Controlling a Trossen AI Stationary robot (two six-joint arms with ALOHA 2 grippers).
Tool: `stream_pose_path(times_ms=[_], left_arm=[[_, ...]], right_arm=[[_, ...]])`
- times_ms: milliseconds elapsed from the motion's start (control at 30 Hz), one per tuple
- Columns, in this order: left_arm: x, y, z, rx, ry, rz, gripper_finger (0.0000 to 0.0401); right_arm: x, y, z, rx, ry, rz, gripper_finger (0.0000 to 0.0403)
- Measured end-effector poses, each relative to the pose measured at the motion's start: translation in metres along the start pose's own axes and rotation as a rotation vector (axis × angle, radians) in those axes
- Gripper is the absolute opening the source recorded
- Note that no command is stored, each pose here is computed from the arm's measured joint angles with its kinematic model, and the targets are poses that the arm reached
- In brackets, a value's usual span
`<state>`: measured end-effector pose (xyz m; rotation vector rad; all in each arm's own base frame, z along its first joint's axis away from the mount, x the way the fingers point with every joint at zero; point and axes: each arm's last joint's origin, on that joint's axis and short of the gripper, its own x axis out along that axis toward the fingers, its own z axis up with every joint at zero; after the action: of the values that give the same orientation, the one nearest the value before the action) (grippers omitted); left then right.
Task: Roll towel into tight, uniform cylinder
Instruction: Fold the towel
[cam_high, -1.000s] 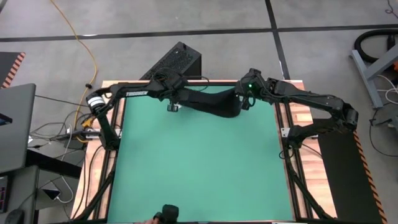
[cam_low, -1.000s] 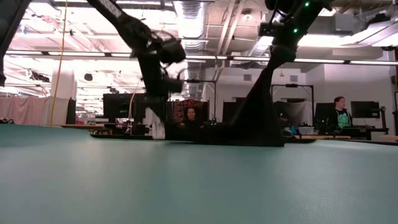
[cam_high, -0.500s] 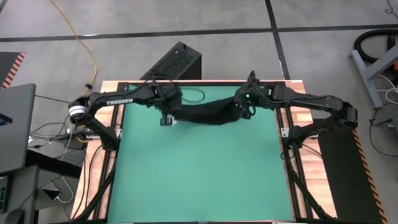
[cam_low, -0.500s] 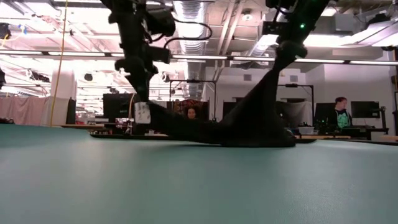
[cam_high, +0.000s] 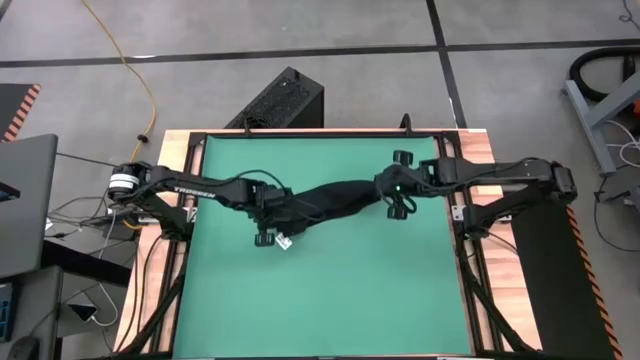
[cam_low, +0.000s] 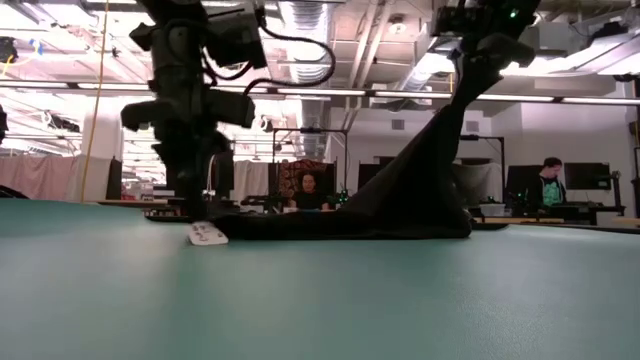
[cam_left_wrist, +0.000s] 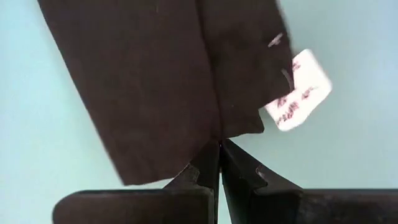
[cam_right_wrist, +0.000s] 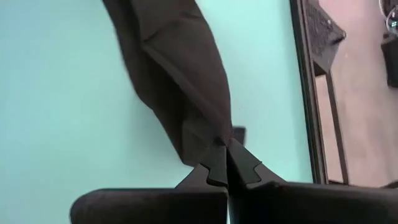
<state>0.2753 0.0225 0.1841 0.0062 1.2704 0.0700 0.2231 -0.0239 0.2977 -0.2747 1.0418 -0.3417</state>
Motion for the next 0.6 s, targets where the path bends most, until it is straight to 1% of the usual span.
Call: stream_pose_path(times_ms=[67, 167, 267, 433, 500, 600], left_arm=[[0.003, 0.0, -0.004, -0.021, 0.014, 0.011, 0.0], [0.004, 0.002, -0.007, -0.027, 0.037, 0.083, 0.0], [-0.001, 0.005, -0.004, -0.023, 0.037, 0.163, 0.0], [-0.014, 0.008, 0.003, -0.019, 0.061, 0.249, 0.0], [-0.015, 0.008, 0.003, -0.016, 0.062, 0.255, 0.0], [-0.013, 0.007, 0.003, -0.014, 0.056, 0.183, 0.0]], right_arm=[[-0.001, 0.003, 0.001, -0.004, -0.014, 0.007, 0.0004], [-0.003, 0.006, 0.002, -0.012, -0.021, 0.01, 0.0004], [-0.003, 0.008, 0.002, -0.01, -0.024, 0.011, 0.0004], [-0.003, 0.008, 0.002, -0.002, -0.023, 0.011, 0.0004], [-0.003, 0.008, 0.002, -0.002, -0.022, 0.011, 0.0004], [-0.003, 0.008, 0.002, -0.001, -0.022, 0.011, 0.0004]])
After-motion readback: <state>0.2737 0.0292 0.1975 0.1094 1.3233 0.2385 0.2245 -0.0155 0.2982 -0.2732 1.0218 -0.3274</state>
